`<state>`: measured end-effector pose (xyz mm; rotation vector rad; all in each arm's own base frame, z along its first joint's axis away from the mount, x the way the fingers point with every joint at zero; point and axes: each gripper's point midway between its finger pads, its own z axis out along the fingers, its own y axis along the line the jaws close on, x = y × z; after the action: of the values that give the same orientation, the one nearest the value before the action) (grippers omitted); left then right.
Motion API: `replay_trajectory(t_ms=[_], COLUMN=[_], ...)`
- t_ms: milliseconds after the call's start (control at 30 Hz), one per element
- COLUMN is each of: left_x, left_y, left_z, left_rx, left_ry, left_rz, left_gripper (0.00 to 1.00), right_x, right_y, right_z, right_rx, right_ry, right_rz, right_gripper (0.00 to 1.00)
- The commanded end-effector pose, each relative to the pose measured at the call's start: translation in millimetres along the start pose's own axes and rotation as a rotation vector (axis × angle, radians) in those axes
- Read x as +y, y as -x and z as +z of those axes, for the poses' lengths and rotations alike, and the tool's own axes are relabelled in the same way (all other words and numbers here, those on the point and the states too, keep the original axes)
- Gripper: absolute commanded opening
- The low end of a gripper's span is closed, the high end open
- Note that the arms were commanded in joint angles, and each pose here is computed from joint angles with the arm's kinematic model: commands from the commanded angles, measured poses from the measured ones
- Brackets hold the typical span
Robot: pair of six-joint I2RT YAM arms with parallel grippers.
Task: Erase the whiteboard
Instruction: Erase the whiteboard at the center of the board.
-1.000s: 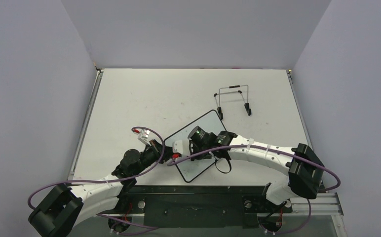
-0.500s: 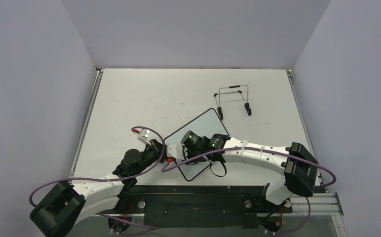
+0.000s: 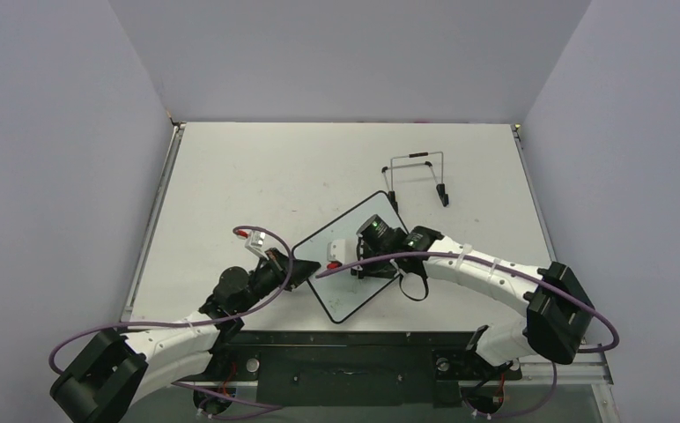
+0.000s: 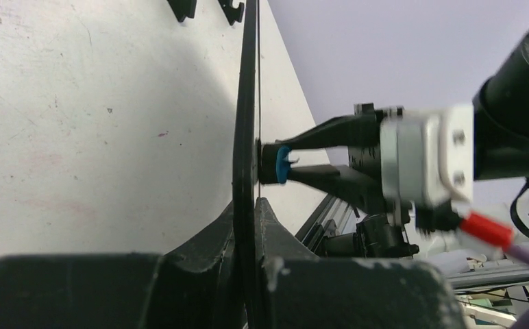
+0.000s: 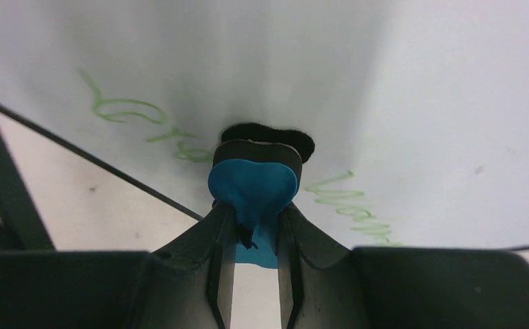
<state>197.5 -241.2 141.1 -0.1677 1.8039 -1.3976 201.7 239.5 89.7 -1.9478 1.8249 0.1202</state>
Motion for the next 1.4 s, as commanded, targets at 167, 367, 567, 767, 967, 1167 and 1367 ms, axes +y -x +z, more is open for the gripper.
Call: replay_trajectory(t_ms=[167,367,567,767,967,1167,1367], left_x=[-65.6,-66.1,-66.6,-66.9,-66.1,-67.2,-66.4], left_y=[35.0,36.2,35.1,34.9,34.3,34.6,35.3], left_z=[-1.1,-0.1,1.6,1.4,-1.1,-0.7,-0.6], left_rx=[-0.117,-0.121,-0.112,-0.111,-0.114,-0.114,-0.118], left_ry=[-0.239,-0.238,-0.238,-0.243,-0.242,-0.247,-0.243], left_rz=[0.002,0.001,0.003,0.0,0.002,-0.002,-0.004], left_gripper=[0.0,0.0,0.0,0.0,0.0,0.0,0.0], right_x=[-24.4,-1.0,-58.4,-38.9,0.7,-14.1,-49.7], right_y=[7.3,17.4,2.1,-6.7,-2.6,11.5,-3.2], right_z=[-20.4,-13.8,-20.7,-22.4,-20.7,-19.4,-24.3], right_rx=[-0.097,-0.094,-0.05,-0.083,-0.113,-0.111,-0.068], right_ry=[-0.046,0.016,-0.231,-0.107,0.045,-0.017,-0.151], right_rz=[0.106,0.014,0.172,0.16,0.025,0.05,0.136], right_gripper=[0.0,0.0,0.0,0.0,0.0,0.0,0.0])
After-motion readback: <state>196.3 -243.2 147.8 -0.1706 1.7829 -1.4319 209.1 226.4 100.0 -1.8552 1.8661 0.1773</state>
